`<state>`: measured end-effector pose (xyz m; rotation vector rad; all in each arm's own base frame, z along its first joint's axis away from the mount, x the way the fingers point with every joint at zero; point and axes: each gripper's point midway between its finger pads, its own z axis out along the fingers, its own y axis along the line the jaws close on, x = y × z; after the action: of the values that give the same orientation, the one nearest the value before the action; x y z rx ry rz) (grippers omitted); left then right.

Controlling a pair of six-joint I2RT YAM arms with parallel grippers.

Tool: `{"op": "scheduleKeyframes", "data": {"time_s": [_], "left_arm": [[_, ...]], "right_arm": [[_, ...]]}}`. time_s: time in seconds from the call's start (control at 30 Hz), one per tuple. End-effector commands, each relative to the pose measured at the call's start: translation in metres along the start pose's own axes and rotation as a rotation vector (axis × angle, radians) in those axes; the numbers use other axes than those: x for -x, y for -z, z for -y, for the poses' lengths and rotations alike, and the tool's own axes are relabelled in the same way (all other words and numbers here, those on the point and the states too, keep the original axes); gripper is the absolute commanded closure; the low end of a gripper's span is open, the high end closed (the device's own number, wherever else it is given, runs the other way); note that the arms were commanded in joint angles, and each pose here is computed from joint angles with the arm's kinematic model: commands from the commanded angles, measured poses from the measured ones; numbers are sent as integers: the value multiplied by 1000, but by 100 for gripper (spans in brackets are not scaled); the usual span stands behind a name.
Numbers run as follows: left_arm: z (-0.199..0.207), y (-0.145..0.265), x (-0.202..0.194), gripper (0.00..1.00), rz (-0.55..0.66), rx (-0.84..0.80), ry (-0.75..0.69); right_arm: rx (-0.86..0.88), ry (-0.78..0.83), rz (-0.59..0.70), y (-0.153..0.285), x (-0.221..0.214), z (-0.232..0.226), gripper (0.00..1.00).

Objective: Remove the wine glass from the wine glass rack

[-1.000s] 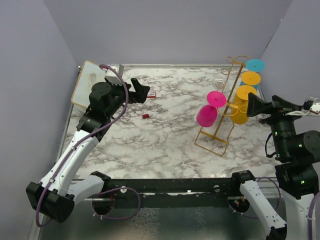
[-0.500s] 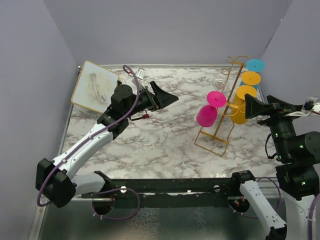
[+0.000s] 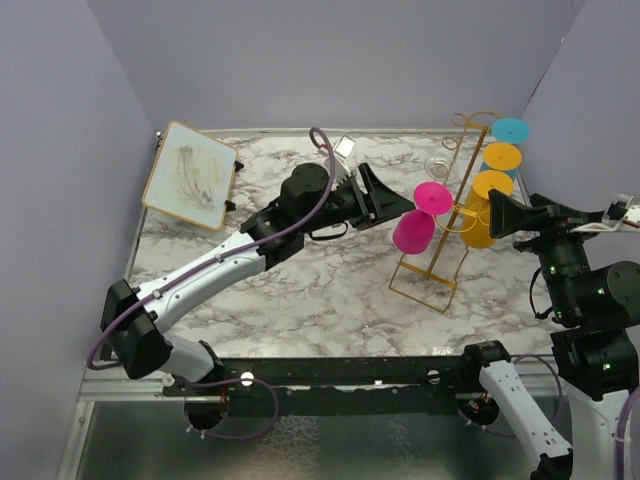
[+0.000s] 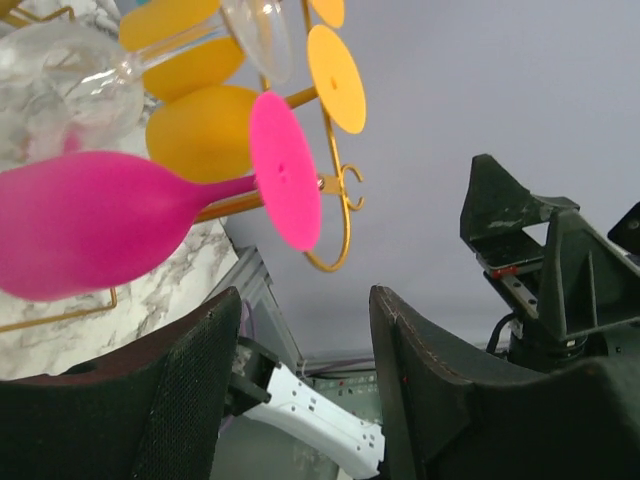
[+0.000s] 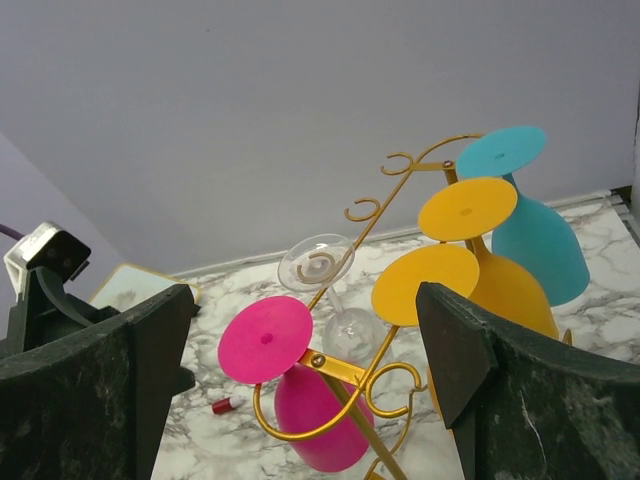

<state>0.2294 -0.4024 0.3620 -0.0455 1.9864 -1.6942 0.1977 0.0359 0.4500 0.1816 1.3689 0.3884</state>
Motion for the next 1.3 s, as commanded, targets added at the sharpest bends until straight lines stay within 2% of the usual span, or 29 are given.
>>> {"op": "scheduleKeyframes", "data": {"time_s": [0.0,0.2,0.5,0.7,0.97,1.27], "left_arm": [[2,-14,14,45,69,100,-55],[-10,-25,29,41,101,239,-101],[-14,-56,15,57,-6,230,-71],[-12,-60,17,61,-8,225,-76],[-5,-54,19,62,1,221,-84],[-1,-47,21,76,11,222,-119]], "right_arm": [[-8,-19,-5,0,1,0,6],[-29,-20,1,0,6,2,7],[-54,1,31,2,13,7,7],[-65,8,39,1,14,9,7],[-69,12,30,-2,10,11,7],[-58,2,19,-4,7,9,7]]}}
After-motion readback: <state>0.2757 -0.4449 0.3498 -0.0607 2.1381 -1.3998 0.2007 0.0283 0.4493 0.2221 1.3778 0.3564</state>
